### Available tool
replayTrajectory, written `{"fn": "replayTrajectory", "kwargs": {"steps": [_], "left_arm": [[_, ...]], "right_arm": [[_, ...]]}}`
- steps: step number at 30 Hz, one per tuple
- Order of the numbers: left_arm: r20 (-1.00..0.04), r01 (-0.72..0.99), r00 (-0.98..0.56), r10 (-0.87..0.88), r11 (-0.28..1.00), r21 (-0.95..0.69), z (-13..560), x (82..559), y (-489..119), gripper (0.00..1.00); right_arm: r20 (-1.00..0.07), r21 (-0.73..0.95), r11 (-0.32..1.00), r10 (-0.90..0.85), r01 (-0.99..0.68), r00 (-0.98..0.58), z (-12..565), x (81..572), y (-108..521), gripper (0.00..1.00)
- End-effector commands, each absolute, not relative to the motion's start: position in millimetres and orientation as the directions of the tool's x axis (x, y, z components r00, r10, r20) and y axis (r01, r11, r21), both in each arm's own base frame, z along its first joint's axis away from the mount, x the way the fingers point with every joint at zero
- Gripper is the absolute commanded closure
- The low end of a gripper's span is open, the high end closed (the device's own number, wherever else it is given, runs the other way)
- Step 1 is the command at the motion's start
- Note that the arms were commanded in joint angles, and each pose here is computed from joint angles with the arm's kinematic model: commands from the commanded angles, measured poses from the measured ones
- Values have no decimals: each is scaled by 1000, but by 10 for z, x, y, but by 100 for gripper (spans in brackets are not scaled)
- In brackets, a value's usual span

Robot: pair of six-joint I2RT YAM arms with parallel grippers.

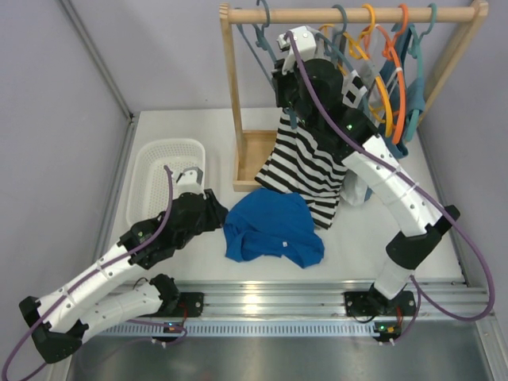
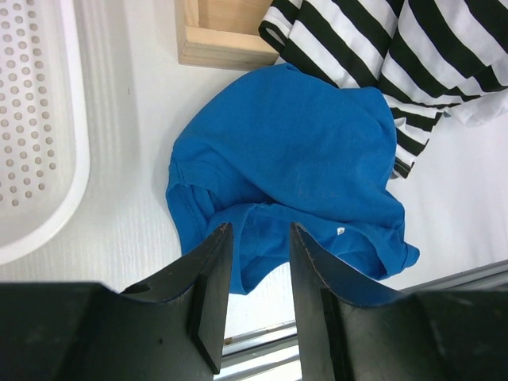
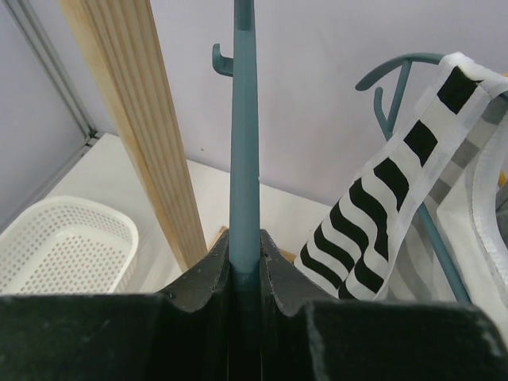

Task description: Place the tank top on the hanger

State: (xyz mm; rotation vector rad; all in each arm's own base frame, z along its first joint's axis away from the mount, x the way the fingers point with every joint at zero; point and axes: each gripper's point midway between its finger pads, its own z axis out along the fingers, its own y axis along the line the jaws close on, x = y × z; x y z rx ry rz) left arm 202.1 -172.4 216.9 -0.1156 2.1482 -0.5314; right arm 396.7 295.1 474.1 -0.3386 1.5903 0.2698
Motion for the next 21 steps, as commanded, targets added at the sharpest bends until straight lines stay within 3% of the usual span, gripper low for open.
{"fn": "replayTrajectory", "kwargs": {"steps": [1,10,21], "left_arm": [[-764,113,-585,-274,905,-411,2186,2029,-1705,60],[-762,111,-587,-272,906,-408,2160,2033,-1708,60],[-755,110,-600,-266,907,-407,2109,2040,-1743,59]], "right_arm": [[-989,50,922,99,-385,109,5366,3773,2819,100],[-983,64,919,126,-389,136,5312,3683,2736,100],[-990,122,920,140,-372,23,4908,3515,2575,100]]}}
